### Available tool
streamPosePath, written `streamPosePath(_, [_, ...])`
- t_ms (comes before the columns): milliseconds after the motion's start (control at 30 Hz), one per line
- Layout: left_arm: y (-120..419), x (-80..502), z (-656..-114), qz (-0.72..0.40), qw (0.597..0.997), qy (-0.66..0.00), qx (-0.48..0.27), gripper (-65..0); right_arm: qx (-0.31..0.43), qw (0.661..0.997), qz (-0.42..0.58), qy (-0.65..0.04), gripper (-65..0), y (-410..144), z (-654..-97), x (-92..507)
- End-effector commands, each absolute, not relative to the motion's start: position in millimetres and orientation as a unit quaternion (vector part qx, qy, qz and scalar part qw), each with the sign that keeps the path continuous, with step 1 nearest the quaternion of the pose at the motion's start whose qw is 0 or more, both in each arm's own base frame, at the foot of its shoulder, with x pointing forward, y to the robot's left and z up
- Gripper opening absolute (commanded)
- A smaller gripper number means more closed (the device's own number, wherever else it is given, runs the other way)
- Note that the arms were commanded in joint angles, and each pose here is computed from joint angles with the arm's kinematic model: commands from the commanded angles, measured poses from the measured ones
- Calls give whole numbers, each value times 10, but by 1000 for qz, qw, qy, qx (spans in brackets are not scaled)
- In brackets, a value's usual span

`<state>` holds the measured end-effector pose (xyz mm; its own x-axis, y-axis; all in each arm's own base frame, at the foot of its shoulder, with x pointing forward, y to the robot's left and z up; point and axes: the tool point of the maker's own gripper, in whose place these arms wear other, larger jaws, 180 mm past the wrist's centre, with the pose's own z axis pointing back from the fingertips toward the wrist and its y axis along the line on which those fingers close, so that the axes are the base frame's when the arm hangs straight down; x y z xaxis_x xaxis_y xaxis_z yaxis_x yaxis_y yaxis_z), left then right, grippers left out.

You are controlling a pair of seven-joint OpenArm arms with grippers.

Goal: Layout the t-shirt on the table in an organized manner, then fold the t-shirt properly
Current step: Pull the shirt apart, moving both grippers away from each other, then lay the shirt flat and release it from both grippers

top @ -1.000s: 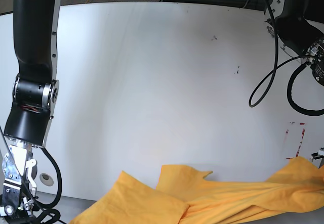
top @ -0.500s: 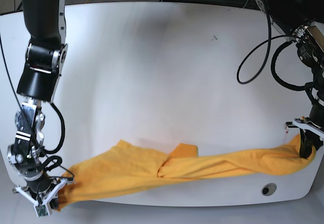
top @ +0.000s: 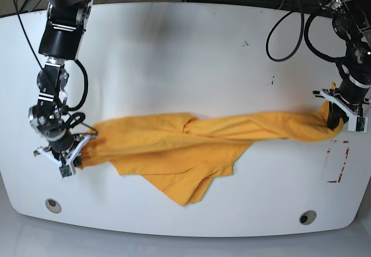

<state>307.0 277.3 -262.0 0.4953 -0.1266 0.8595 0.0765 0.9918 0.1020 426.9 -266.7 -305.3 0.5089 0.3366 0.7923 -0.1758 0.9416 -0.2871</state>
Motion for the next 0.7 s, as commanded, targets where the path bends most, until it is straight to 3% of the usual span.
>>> streamPosePath(0, [2779,2993,-2610,-74,862,-501,29,-650,-98,851,151,-494,-644,-2732,-2921,4219])
streamPosePath(333, [2871,2589,-2940,-80,891,-446,35,-650,-81,881,164,-436,-644,-2599,-3508,3625])
streamPosePath(600, [2833,2387,-3097,-104,903,-416,28,-650,-72,891,149,-423,-640,-2540,-3663,3340])
streamPosePath(667, [2835,2345,-3128,-106,906,-410,28,-650,-69,892,147,-422,-612,-2506,-3690,3307])
